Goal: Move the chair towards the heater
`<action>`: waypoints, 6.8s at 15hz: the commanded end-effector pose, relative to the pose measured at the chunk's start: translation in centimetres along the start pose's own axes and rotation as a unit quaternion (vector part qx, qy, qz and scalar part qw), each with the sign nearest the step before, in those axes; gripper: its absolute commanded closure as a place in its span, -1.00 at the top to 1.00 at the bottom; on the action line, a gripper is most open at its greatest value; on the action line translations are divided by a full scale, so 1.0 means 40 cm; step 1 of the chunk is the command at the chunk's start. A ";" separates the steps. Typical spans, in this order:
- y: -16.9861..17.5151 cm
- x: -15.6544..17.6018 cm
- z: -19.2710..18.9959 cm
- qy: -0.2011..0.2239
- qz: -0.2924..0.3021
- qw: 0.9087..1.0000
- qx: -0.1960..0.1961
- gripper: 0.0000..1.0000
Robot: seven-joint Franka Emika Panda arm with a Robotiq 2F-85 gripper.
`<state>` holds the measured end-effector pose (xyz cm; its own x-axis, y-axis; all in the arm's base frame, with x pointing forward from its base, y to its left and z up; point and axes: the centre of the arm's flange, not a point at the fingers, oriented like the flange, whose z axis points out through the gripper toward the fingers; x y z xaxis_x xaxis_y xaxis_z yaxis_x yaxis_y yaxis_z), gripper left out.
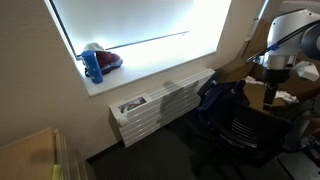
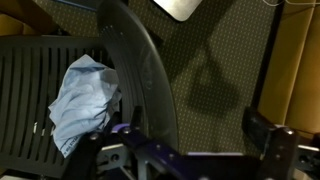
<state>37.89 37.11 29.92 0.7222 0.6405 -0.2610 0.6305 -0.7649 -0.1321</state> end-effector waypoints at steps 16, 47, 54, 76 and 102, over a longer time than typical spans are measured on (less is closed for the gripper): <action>0.048 0.058 0.112 0.066 0.012 0.996 -0.060 1.00; 0.044 0.101 0.154 -0.029 0.082 0.987 -0.134 -0.79; 0.114 0.151 -0.007 0.058 0.133 0.969 -0.201 -0.86; 0.171 0.266 -0.190 0.273 0.242 0.919 -0.153 -0.89; -0.026 0.277 0.132 0.028 0.242 0.969 -0.030 0.05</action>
<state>44.78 41.51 22.75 0.9781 0.1504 -0.1438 0.1549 -0.9877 0.0206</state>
